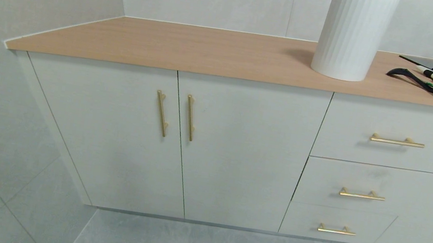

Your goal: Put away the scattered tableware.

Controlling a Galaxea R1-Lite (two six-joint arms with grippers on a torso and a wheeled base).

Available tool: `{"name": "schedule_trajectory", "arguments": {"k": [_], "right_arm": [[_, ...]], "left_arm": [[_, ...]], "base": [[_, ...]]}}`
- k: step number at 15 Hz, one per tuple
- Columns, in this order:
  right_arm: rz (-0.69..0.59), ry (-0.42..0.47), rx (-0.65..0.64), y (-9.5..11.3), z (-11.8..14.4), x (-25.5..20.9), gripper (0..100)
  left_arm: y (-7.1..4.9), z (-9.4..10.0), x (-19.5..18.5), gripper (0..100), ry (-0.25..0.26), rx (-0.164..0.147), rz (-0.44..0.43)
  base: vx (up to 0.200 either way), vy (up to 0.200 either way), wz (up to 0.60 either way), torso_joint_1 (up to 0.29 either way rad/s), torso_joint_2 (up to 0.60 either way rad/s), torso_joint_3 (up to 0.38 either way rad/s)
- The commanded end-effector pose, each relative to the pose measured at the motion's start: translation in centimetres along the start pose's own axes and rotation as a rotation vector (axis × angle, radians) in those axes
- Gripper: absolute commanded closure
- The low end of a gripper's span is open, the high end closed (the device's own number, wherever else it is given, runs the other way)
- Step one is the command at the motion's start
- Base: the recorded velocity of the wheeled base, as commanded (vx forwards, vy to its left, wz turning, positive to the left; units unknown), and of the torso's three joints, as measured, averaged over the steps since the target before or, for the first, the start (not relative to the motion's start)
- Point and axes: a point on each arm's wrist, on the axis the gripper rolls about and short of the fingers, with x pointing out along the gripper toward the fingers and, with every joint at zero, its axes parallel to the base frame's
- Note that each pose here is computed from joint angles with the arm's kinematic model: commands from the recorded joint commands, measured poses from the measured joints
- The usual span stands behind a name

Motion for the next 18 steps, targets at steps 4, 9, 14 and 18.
{"name": "schedule_trajectory", "arguments": {"k": [4,9,14,18], "right_arm": [[0.000,0.002,0.000,0.00,0.01,0.02,0],[0.000,0.002,0.000,0.00,0.01,0.02,0],[0.000,0.002,0.000,0.00,0.01,0.02,0],[0.000,0.002,0.000,0.00,0.01,0.02,0]], "left_arm": [[0.00,0.00,0.01,0,0.002,0.010,0.001],[0.00,0.00,0.01,0,0.002,0.003,0.001],[0.00,0.00,0.01,0,0.002,-0.001,0.001],[0.00,0.00,0.01,0,0.002,-0.007,0.001]], "base": [[0.000,-0.100,0.00,0.000,0.00,0.000],[0.000,-0.200,0.00,0.004,0.00,0.001],[0.000,-0.200,0.00,0.003,0.00,0.000],[0.000,0.000,0.00,0.000,0.00,0.000]]}}
